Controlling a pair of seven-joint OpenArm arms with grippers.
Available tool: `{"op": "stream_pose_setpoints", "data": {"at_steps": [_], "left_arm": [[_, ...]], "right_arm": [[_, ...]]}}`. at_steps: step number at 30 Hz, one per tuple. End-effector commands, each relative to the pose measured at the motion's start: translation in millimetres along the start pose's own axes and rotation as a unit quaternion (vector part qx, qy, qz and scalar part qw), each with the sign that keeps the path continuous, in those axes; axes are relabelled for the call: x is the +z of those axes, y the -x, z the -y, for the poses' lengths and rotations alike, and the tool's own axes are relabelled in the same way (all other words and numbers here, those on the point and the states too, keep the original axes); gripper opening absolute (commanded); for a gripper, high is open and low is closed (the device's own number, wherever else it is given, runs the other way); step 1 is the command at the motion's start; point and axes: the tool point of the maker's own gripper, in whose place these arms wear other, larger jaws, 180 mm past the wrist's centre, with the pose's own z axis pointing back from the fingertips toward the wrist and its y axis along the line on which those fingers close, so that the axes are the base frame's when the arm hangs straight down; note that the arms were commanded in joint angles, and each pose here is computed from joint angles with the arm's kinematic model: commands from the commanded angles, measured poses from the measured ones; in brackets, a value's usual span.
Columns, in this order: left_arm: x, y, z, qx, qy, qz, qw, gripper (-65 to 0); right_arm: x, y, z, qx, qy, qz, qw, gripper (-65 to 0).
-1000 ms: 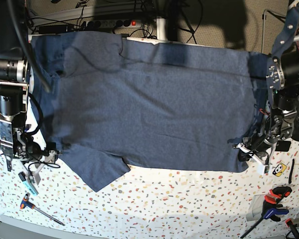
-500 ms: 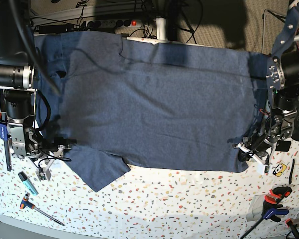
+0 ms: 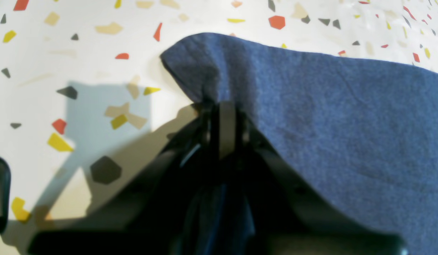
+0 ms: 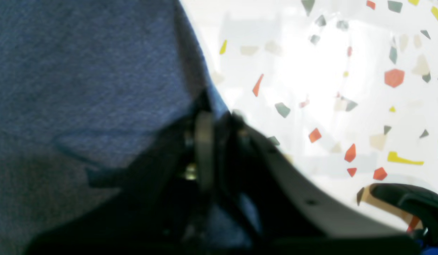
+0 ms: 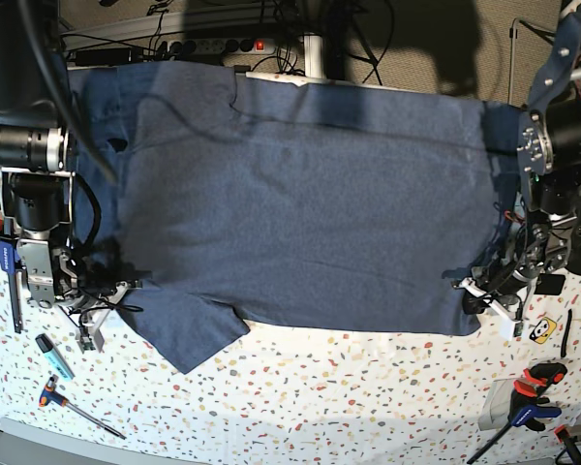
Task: Fold the T-shirt properly
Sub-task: 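Move the right gripper to the other hem corner and grasp it, then lift the hem with both grippers and fold it onto the collar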
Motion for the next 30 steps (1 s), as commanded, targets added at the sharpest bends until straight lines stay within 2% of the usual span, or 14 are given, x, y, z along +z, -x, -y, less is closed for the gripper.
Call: {"op": "stream_pose_setpoints", "data": {"at_steps": [1,7,10,12,16,21,24,28,30], "left_arm": [[0.9,-11.6,-2.8,-0.011,-0.002,0.007,1.0,-65.0],[2.6,-32.9,-2.8,0.052,0.001,0.068,0.996,-65.0],[2.9,-37.7,-1.6,0.064,0.005,0.074,0.995,-65.0],[3.0,-39.5,1.1,0.055,0.011,0.062,0.996,-65.0],[7.7,-51.0,3.0,0.024,0.018,0.043,0.999,-65.0],[28.8,-80.6,2.6,0.018,0.026,0.083,0.996,-65.0],[43.2,-82.4,13.5,-0.014,0.032,0.095,0.995,-65.0],[65.0,-76.8,14.2,-0.036,0.002,0.119,0.992,-65.0],[76.7,-75.6,20.8,-0.05,0.002,0.131,0.99,-65.0]], "right_arm": [[7.5,-24.0,18.4,-0.002,0.024,0.03,0.9993,-65.0],[10.5,-36.7,22.2,-0.004,0.032,0.044,0.9985,-65.0],[13.8,-48.1,6.6,0.021,-0.012,0.057,0.9981,-65.0],[18.2,-57.5,-4.0,0.042,-0.039,0.07,0.9959,-65.0],[26.4,-72.8,-11.6,0.051,-0.052,0.091,0.9932,-65.0],[37.4,-64.0,-20.4,0.086,-0.049,0.106,0.9895,-65.0],[49.0,-44.8,-29.0,0.109,-0.05,0.117,0.9858,-65.0],[76.8,-27.7,-36.9,0.078,-0.071,0.158,0.9819,-65.0],[92.1,-20.0,-29.3,0.066,-0.061,0.174,0.9806,-65.0]]}}
